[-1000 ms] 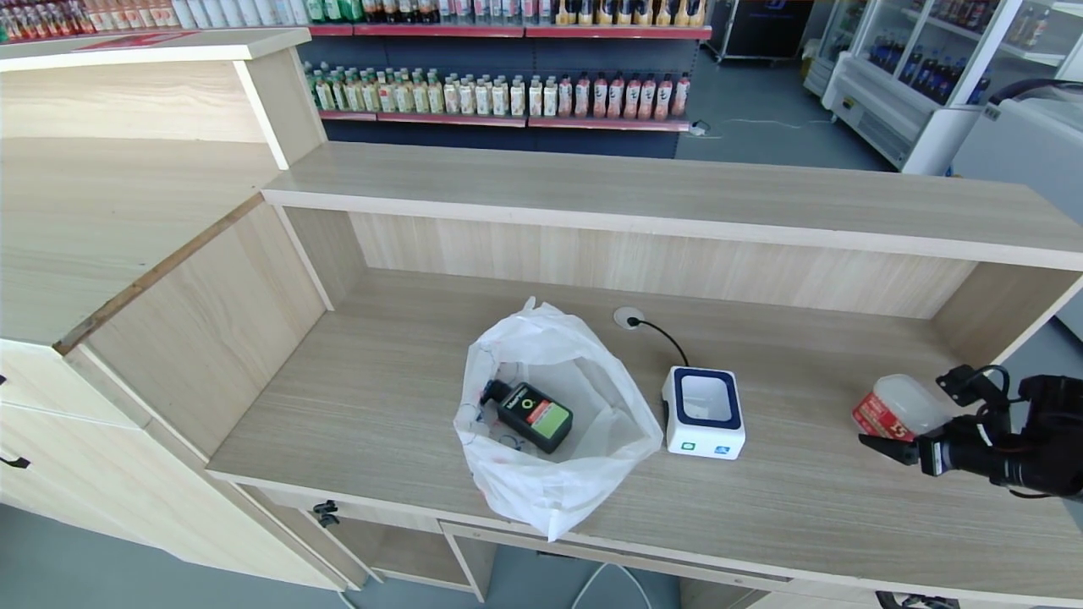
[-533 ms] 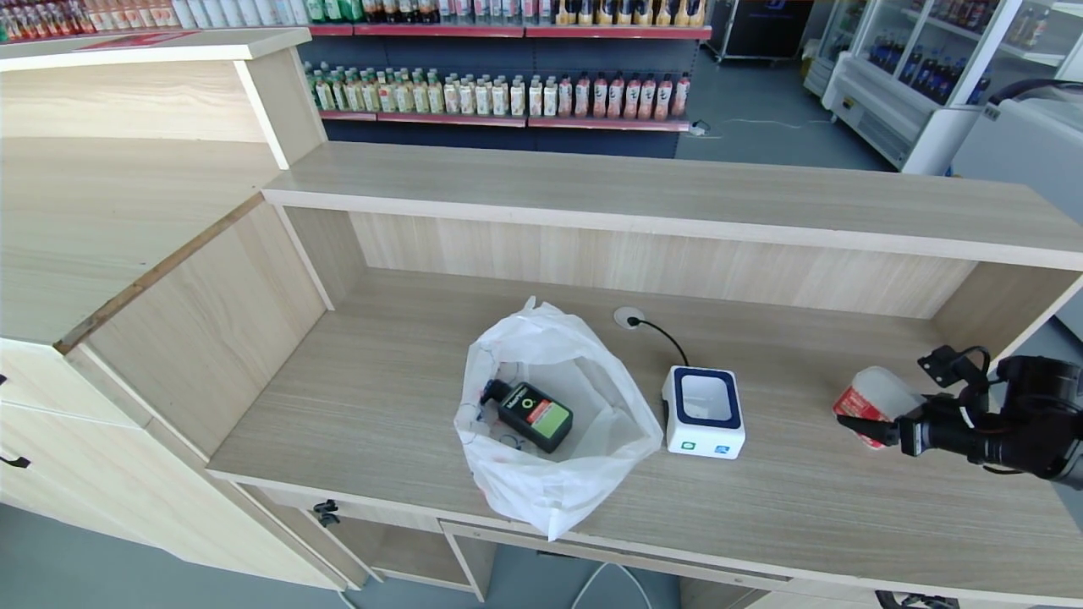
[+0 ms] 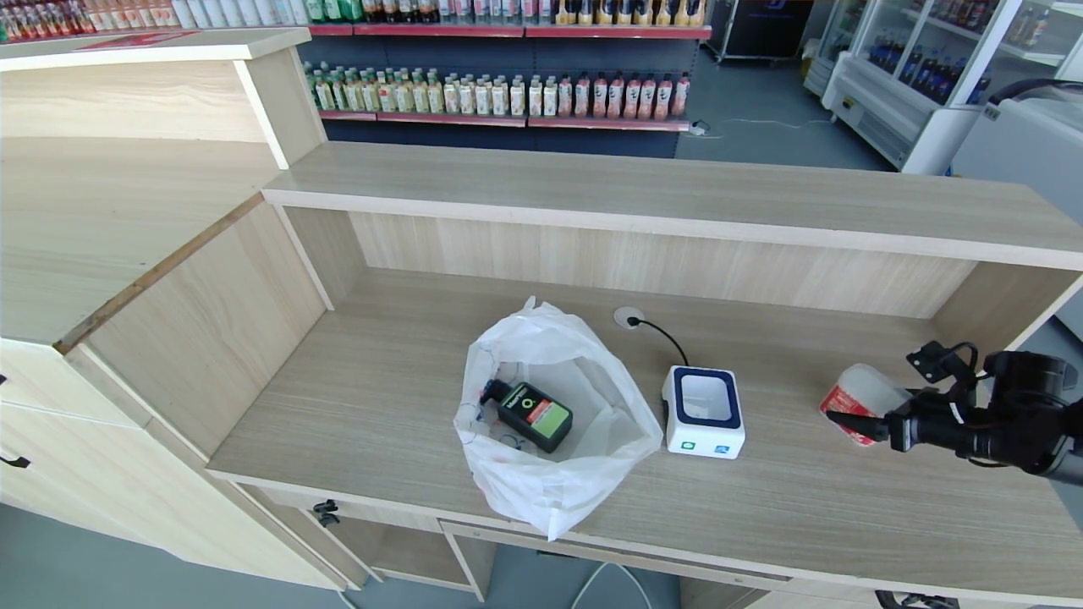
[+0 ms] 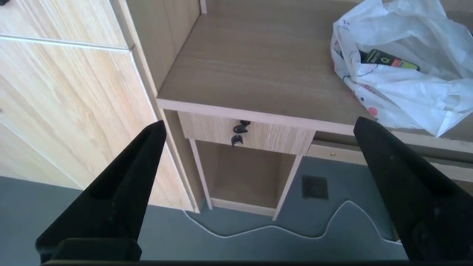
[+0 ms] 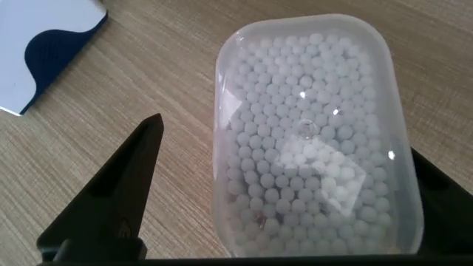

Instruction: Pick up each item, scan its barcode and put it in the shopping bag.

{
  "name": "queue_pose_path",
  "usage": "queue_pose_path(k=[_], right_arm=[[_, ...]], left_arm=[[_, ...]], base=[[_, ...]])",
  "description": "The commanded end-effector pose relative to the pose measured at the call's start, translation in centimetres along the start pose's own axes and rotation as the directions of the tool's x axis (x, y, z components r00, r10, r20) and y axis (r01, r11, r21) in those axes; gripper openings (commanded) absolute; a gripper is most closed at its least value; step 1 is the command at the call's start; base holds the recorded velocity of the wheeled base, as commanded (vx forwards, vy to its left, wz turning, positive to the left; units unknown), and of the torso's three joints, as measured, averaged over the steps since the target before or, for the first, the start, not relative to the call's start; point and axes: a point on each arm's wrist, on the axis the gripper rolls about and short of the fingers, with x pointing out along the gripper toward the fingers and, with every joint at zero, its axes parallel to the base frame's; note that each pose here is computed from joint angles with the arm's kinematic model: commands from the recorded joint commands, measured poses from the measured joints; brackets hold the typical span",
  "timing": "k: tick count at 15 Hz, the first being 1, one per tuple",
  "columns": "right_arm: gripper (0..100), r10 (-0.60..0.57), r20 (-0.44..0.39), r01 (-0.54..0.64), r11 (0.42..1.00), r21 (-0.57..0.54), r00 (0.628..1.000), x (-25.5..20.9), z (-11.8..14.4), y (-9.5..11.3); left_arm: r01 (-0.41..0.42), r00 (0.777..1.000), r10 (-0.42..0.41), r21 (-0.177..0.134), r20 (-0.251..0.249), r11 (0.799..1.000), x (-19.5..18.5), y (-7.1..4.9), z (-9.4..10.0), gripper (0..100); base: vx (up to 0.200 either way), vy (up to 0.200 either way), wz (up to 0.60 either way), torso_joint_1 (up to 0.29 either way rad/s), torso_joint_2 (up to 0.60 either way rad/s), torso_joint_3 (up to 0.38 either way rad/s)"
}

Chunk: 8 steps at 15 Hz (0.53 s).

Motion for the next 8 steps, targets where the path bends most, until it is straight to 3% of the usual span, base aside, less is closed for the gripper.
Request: queue_pose_path(k=[1,8], right_arm=[[0,0.006,0.000,-0.006,1.000,-0.001,1.000,0.16,-0.01,0.11],[0,0.007,0.013,-0.007,1.000,-0.017,1.000,0.08,0.47,0.17]], left_arm=[[-0.001,1.000,0.001,0.000,0.000,1.000,0.00,0.00,0.00,100],[-0.001,1.000,0.001,0.000,0.000,1.000,0.00,0.00,0.00,100]], base=[[0.000,0.000,0.00,0.000,0.00,0.000],[0.000,0.000,0.00,0.000,0.00,0.000]])
